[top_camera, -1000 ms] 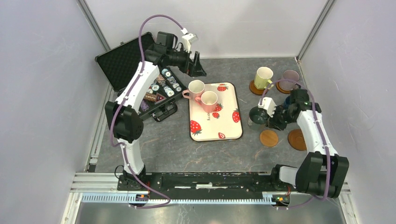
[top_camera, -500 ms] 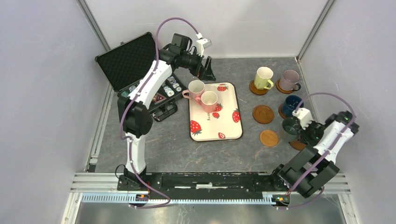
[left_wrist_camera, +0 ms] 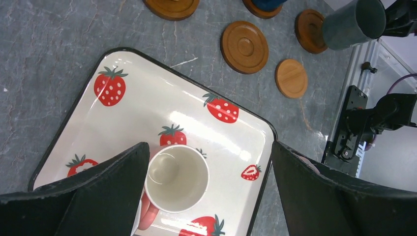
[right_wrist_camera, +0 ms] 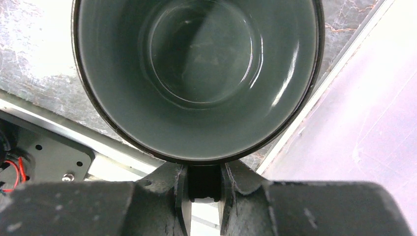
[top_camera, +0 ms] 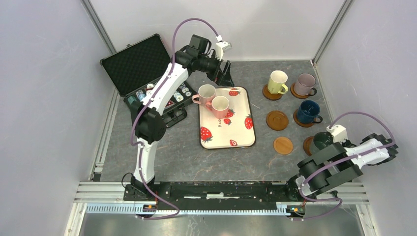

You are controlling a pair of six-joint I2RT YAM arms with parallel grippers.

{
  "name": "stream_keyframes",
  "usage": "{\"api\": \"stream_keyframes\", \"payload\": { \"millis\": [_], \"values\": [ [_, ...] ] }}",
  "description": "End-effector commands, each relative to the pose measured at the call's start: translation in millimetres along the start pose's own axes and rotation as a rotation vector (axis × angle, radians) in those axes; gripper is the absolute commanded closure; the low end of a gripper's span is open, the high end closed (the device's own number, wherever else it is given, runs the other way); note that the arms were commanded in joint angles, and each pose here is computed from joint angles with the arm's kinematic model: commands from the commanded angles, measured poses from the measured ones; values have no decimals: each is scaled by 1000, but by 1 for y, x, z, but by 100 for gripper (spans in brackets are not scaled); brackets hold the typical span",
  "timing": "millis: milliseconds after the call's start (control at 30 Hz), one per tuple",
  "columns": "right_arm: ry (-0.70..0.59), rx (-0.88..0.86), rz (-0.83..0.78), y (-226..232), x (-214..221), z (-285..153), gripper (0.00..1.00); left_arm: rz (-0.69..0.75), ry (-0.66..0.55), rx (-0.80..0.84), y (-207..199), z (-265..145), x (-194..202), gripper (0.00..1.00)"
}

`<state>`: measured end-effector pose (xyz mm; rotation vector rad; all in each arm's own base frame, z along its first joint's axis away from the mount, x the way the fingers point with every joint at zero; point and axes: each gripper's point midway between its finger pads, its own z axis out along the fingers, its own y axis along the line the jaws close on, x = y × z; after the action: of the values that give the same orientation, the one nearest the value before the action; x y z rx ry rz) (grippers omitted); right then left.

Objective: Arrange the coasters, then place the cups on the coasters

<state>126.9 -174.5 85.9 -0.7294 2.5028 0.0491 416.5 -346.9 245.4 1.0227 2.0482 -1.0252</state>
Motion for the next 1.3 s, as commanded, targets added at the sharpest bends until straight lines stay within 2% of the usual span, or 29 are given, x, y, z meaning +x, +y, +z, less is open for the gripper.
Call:
{"api": "stream_keyframes", "payload": {
  "millis": [0,333,700,1033,1133,1267],
  "values": [
    [-102,29,-30,-12,-12,8,100,42,-19,-13,0,-1,-10,0],
    [-151,29,-25,-21,-11,24,100,68,-14,-56,3,-7,-10,0],
    [-121,21,-23,-18,-2,42,99,61,-8,-57,4,-5,-8,0],
    [-114,31,-16,-25,-1,42,96,57,3,-56,6,-3,-3,0],
    [-101,25,-21,-23,1,42,91,56,3,-54,6,-2,-3,0],
    [-86,40,-31,-24,2,39,74,50,6,-52,7,-1,-2,0]
  ]
}}
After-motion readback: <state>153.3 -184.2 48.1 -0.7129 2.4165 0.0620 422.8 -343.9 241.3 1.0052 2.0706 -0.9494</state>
